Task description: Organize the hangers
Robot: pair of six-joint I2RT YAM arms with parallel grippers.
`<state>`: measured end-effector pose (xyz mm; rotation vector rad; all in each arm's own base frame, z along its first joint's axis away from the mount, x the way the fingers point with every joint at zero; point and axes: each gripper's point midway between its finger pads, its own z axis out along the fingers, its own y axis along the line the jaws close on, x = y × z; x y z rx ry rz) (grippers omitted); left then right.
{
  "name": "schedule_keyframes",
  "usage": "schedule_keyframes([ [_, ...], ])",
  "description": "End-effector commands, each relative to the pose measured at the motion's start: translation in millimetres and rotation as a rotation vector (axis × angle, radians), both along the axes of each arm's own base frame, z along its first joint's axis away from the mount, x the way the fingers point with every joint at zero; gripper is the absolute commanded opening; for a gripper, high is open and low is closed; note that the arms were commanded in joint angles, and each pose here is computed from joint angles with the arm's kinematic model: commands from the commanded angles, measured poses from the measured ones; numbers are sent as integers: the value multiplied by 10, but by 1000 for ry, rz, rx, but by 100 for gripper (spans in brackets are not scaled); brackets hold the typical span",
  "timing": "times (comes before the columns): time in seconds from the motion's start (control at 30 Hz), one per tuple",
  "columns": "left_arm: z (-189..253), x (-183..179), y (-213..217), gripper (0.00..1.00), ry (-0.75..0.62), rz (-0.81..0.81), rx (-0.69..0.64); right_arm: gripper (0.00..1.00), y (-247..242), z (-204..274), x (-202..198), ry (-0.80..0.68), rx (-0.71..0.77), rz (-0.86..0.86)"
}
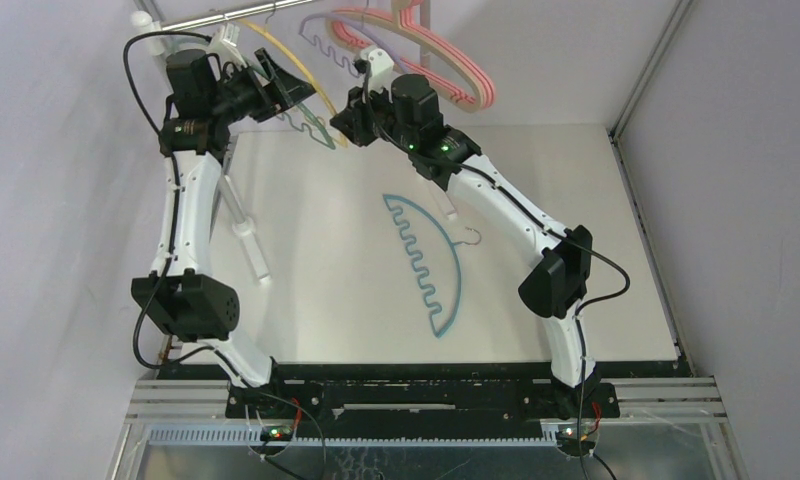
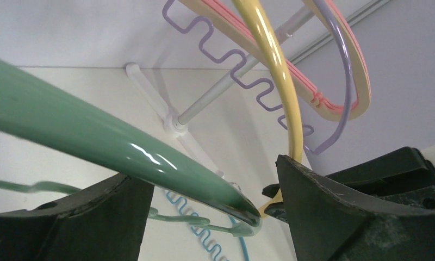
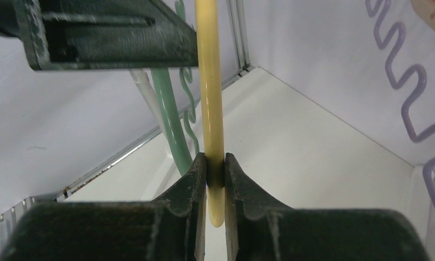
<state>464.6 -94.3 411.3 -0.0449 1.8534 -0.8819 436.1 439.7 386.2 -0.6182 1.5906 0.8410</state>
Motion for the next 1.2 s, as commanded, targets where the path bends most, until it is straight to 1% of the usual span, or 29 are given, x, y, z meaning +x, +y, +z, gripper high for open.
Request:
schedule_keyframes([
  [0.0,412,173,260,87,-194,77,97,1,-141,26,92,6,-8,-46],
  [0.23,292,178,207,87,-170,46,75,2,-143,32,94,2,-11,-53],
  [0.33,330,135,172,87,-179,20,71,2,-144,19,111,5,-11,-58],
  [0.5,455,49,60,87,-199,-43,24,2,-139,0,142,10,-8,-63],
  [0.63,370,10,80,87,-173,-42,60,6,-156,8,159,10,-6,-76],
  [0.8,287,-85,28,87,-150,-80,58,13,-219,9,208,16,-4,-106],
  [0.97,347,-211,-5,88,-166,-108,69,14,-243,31,222,12,-1,-112],
  [1.17,272,-327,49,88,-138,-92,130,17,-264,13,245,12,-8,-125],
])
